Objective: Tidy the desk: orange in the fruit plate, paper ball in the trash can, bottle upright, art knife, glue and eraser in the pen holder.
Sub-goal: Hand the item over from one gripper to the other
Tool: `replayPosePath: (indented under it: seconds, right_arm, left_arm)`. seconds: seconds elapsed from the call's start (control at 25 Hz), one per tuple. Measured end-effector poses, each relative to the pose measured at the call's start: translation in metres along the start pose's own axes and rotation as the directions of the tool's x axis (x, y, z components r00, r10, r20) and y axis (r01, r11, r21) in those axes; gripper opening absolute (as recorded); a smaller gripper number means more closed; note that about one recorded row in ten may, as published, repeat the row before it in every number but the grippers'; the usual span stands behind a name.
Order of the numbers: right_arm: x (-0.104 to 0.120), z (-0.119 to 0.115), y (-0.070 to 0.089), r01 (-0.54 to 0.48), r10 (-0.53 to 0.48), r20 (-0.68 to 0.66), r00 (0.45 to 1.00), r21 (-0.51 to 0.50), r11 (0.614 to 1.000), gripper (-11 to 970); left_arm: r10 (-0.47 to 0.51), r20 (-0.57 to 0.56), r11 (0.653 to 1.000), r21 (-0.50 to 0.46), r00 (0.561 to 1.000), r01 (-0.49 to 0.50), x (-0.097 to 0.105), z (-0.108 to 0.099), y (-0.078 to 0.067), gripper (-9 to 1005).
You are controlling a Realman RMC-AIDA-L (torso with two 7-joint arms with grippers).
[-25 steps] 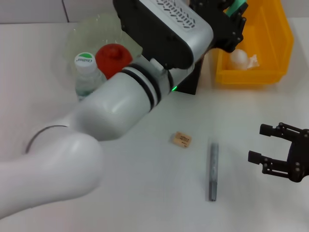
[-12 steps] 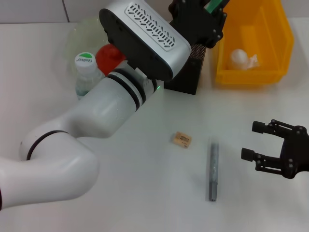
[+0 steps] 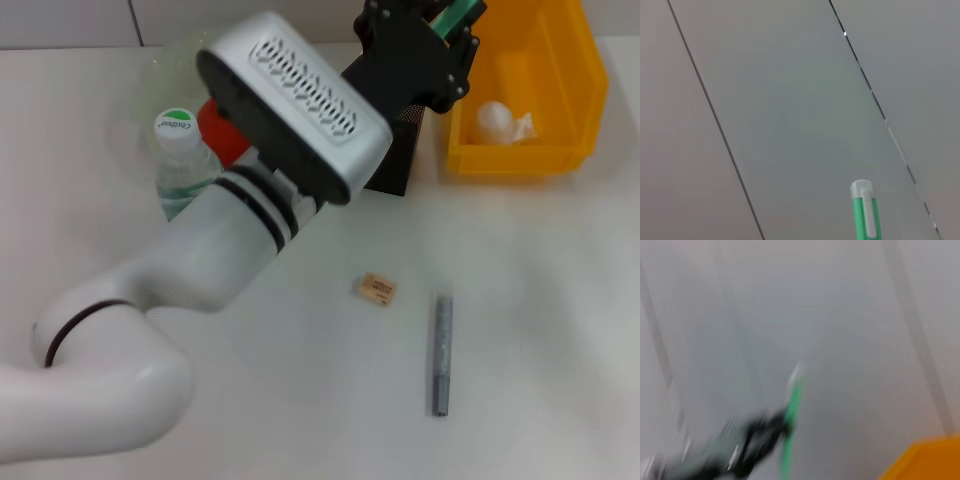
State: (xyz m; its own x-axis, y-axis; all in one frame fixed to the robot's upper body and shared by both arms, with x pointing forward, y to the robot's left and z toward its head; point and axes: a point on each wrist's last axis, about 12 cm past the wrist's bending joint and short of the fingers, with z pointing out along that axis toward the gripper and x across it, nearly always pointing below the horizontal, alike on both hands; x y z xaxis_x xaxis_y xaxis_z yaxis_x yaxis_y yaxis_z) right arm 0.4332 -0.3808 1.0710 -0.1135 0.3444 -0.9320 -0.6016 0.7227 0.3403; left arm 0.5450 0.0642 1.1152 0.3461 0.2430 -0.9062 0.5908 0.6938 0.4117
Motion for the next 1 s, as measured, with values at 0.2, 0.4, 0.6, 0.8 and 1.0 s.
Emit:
replayPosePath:
  seconds: [0.2,0.4,0.6,0.8,1.0]
  right_arm:
    - [-0.013,-0.017,0.011,-0.038,0.046,0.200,0.979,-0.043,0.998,785]
    - [-0.010,0.005,0.024,-0.011,0.048,0.246,0.968,-0.147,0.989,785]
    - [-0.005,0.026,0.029,0.023,0.030,0.269,0.963,-0.192,0.981,785]
    - [-0.003,0.042,0.028,0.015,0.042,0.278,0.960,-0.199,0.980,785]
    - [0.000,0.057,0.027,-0.004,0.056,0.243,0.968,-0.209,0.978,785]
  left_arm:
    - [-0.001,0.068,1.000,0.031,0.998,-0.001,-0.003,-0.015,-0.008,240]
    - [0.021,0.089,0.995,0.098,0.996,-0.029,-0.002,-0.022,-0.024,243]
    - [0.034,0.084,0.993,0.112,0.996,-0.044,0.001,-0.025,-0.027,246]
    - [0.059,0.102,0.988,0.134,0.993,-0.072,0.005,-0.031,-0.033,250]
    - [0.061,0.114,0.987,0.139,0.992,-0.077,0.005,-0.033,-0.035,253]
